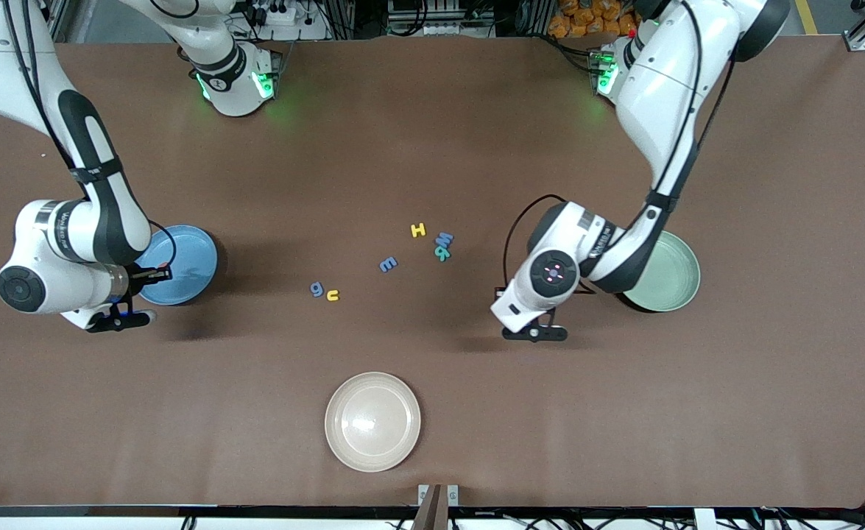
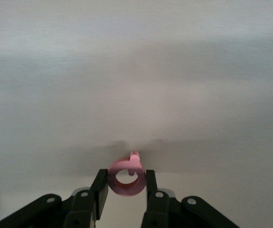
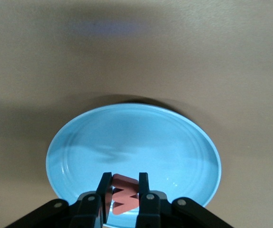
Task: Sort upper and lower case letters into plates
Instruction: 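Release the pink w on the blue plate while the left drops a on green plate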
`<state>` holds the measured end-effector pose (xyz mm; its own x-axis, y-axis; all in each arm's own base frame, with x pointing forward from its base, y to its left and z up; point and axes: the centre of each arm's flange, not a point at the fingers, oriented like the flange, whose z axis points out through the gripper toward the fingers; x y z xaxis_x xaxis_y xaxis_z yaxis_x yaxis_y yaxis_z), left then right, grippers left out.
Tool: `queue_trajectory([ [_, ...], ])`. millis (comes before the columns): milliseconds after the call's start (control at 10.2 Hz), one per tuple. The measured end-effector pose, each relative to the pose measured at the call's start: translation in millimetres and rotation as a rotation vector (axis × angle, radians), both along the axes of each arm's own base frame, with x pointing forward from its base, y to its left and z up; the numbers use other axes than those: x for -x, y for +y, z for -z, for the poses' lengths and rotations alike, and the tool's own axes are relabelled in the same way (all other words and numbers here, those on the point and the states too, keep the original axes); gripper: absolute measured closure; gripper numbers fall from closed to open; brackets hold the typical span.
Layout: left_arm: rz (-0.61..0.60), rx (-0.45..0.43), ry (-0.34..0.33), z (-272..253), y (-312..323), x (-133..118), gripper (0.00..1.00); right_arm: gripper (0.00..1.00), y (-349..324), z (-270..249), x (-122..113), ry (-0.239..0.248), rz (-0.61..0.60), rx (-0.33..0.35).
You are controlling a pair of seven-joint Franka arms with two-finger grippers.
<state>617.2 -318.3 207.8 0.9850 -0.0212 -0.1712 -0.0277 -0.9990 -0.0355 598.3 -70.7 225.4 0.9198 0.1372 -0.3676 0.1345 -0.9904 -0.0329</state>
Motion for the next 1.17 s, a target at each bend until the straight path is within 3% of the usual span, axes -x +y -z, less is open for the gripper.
queue_trajectory([
  [391,0.067,0.014,0.034,-30.4,131.7,-20.4,0.64,0.73,1.0,1.4,0.0,0.002,-0.006,-0.002],
  [684,0.05,0.009,0.068,-43.0,206.3,-6.2,0.64,0.41,1.3,2.2,0.1,0.003,-0.007,-0.002],
  [977,-0.021,0.022,0.115,-29.4,287.9,9.2,0.64,0.0,1.4,2.9,0.3,0.004,-0.008,-0.003],
  [1173,-0.036,0.027,0.13,-19.6,297.8,16.6,0.64,0.0,4.2,3.1,0.0,0.005,-0.012,-0.004],
])
